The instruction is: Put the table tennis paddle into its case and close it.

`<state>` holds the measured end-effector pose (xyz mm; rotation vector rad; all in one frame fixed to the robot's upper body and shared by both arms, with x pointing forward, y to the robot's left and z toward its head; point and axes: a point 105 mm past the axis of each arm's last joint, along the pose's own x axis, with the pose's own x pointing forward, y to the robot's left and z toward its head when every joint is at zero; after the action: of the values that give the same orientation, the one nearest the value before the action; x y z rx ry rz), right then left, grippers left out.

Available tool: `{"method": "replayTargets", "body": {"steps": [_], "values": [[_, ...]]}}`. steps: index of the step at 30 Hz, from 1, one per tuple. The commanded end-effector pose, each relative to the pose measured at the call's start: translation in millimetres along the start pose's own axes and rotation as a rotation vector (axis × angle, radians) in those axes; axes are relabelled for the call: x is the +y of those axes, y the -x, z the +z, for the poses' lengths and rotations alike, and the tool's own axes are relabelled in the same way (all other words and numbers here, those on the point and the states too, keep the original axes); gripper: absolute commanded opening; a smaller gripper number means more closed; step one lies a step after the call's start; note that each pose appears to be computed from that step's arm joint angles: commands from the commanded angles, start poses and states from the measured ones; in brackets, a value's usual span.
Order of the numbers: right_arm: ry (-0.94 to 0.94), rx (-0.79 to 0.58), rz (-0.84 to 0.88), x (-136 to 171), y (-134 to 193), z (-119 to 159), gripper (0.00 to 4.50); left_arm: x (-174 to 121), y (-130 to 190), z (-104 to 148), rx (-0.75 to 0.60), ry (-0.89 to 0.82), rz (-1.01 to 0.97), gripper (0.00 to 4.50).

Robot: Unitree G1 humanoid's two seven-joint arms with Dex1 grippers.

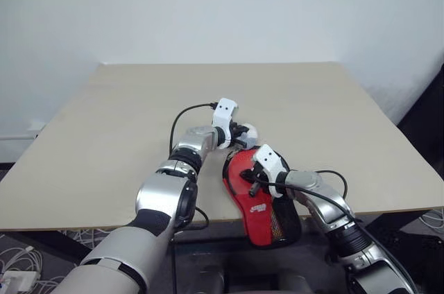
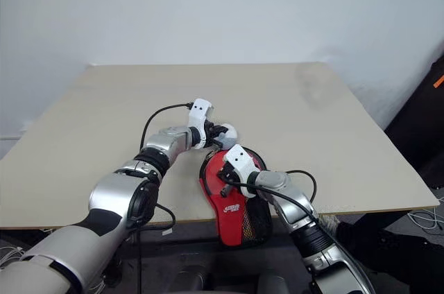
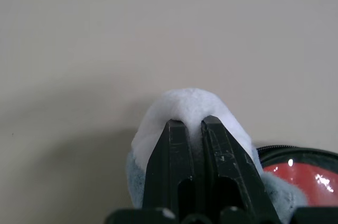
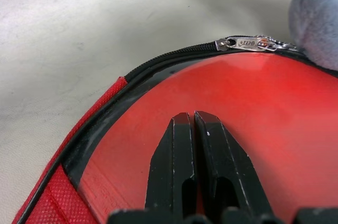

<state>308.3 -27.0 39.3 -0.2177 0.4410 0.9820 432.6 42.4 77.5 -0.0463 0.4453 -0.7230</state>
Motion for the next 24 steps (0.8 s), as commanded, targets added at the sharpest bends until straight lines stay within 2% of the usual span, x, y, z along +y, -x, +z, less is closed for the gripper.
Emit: {"method": "replayTargets", "body": {"steps": [1, 7, 12, 19, 24], "values": [[-0.056, 0.147, 0.005, 5.5, -0.9, -39.2, 0.16, -4.9, 2.6, 51.3, -0.137, -0.046, -0.002, 0.04], [-0.063, 0.143, 0.001, 7.2, -1.7, -39.5, 0.16, 15.3, 16.2, 71.9, -0.189, -0.041, 0.077, 0.04], [-0.067, 0.143, 0.0, 7.8, -1.9, -40.1, 0.16, 15.1, 15.1, 77.0, -0.217, -0.012, 0.102, 0.04], [-0.071, 0.144, -0.001, 10.1, -1.6, -41.1, 0.16, -20.4, -6.7, 67.6, -0.209, -0.003, 0.013, 0.04], [-0.074, 0.146, -0.001, 10.6, -1.1, -41.8, 0.16, -54.8, -19.6, 39.4, -0.113, -0.066, -0.165, 0.04]]}}
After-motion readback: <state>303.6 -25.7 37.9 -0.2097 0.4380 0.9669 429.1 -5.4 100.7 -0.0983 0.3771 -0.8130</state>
